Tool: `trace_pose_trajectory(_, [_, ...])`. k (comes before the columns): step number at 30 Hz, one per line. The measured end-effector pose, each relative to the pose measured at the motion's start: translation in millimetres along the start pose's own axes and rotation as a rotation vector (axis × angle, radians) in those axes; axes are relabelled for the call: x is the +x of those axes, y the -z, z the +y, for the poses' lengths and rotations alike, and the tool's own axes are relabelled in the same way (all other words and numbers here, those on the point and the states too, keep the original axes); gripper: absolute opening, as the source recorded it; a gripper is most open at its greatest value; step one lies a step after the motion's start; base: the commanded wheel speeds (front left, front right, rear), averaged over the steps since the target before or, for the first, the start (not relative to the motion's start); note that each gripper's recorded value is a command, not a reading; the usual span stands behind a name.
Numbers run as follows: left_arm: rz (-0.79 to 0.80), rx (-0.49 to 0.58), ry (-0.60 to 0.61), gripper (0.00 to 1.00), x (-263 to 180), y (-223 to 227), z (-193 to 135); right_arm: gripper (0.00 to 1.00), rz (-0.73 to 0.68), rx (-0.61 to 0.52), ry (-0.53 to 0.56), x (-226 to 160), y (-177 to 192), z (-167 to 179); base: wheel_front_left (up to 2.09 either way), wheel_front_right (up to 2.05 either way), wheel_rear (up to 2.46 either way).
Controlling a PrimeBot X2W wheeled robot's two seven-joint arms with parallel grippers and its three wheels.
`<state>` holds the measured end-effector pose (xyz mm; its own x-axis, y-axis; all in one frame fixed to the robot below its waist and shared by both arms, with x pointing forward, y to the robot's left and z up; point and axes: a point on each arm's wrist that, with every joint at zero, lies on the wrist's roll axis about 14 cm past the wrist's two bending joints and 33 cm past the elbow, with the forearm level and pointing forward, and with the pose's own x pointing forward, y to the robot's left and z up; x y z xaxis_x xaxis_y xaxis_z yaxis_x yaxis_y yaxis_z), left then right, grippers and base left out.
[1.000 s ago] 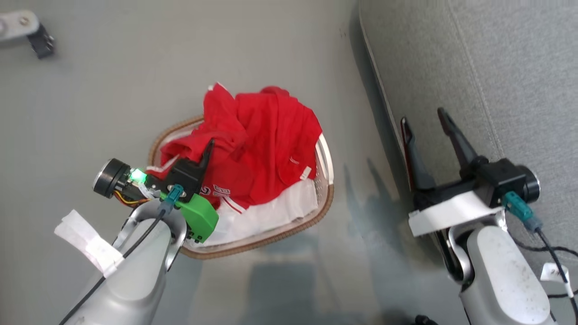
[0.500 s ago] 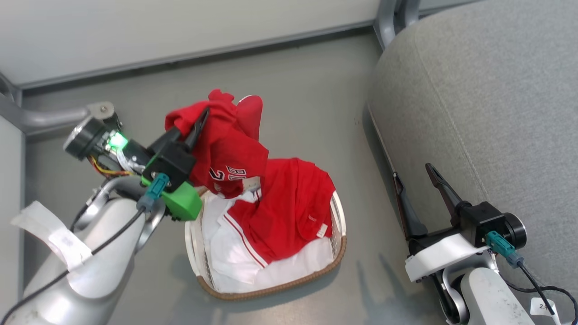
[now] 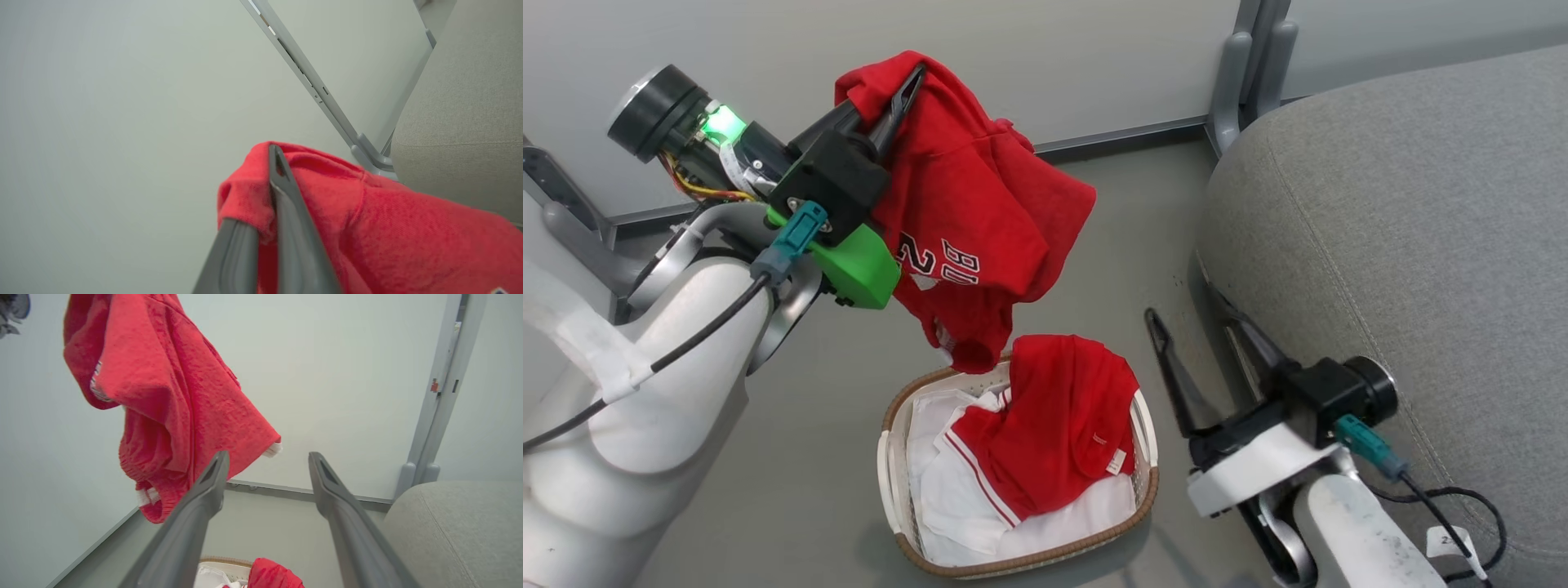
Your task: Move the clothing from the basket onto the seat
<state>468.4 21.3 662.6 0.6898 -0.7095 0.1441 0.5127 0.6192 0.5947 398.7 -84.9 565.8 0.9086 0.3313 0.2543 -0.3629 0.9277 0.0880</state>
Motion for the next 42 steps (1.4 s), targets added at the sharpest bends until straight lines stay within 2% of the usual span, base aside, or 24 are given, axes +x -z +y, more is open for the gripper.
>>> trace_pose_trajectory(6, [-0.016, -0.018, 0.016, 0.0, 4.5, -8.0, -5.3, 1.0, -0.051, 0.022, -0.173, 14.9, -17.3, 53.8, 0.0, 0.0, 0.0])
trace_pose_trajectory(14, [-0.051, -0.015, 0.051, 0.0, 6.6, -26.9, -19.2, 1.0, -0.091, -0.119, -0.306, 43.5, -33.6, 80.9, 0.0, 0.0, 0.0])
trace_pose_trajectory(22, [-0.086, -0.009, 0.079, 0.0, 0.6, -45.8, -31.0, 1.0, -0.063, -0.204, -0.339, 55.4, -26.3, 85.4, 0.0, 0.0, 0.0])
trace_pose_trajectory(29, [-0.12, -0.016, 0.096, 0.0, -3.9, -61.5, -37.8, 1.0, -0.024, -0.204, -0.351, 56.8, -14.8, 87.7, 0.0, 0.0, 0.0])
trace_pose_trajectory(30, [-0.124, -0.018, 0.098, 0.0, -4.3, -63.1, -38.7, 0.51, -0.025, -0.204, -0.355, 57.2, -15.3, 89.0, 0.0, 0.0, 0.0])
trace_pose_trajectory(31, [-0.128, -0.022, 0.101, 0.0, -4.6, -65.1, -40.1, 0.22, -0.024, -0.2, -0.361, 57.6, -15.0, 90.8, 0.0, 0.0, 0.0])
trace_pose_trajectory(32, [-0.131, -0.027, 0.103, 0.0, -4.8, -66.6, -40.9, 0.0, -0.022, -0.196, -0.365, 57.8, -14.3, 92.2, 0.0, 0.0, 0.0])
trace_pose_trajectory(38, [-0.096, -0.079, 0.056, 0.0, -8.8, -52.4, -33.7, 0.0, -0.038, -0.184, -0.366, 60.0, -19.6, 92.9, 0.0, 0.0, 0.0])
trace_pose_trajectory(39, [-0.083, -0.102, 0.037, 0.1, -10.0, -46.8, -30.7, 0.0, -0.043, -0.181, -0.362, 60.4, -21.7, 91.7, 0.0, 0.0, 0.0])
trace_pose_trajectory(41, [-0.062, -0.153, 0.01, 0.83, -13.1, -35.7, -28.1, 0.0, -0.054, -0.176, -0.353, 60.9, -25.6, 89.4, 0.0, 0.0, 0.0])
trace_pose_trajectory(42, [-0.045, -0.175, -0.006, 1.0, -16.2, -26.8, -27.4, 0.0, -0.061, -0.175, -0.349, 60.9, -28.1, 88.3, 0.0, 0.0, 0.0])
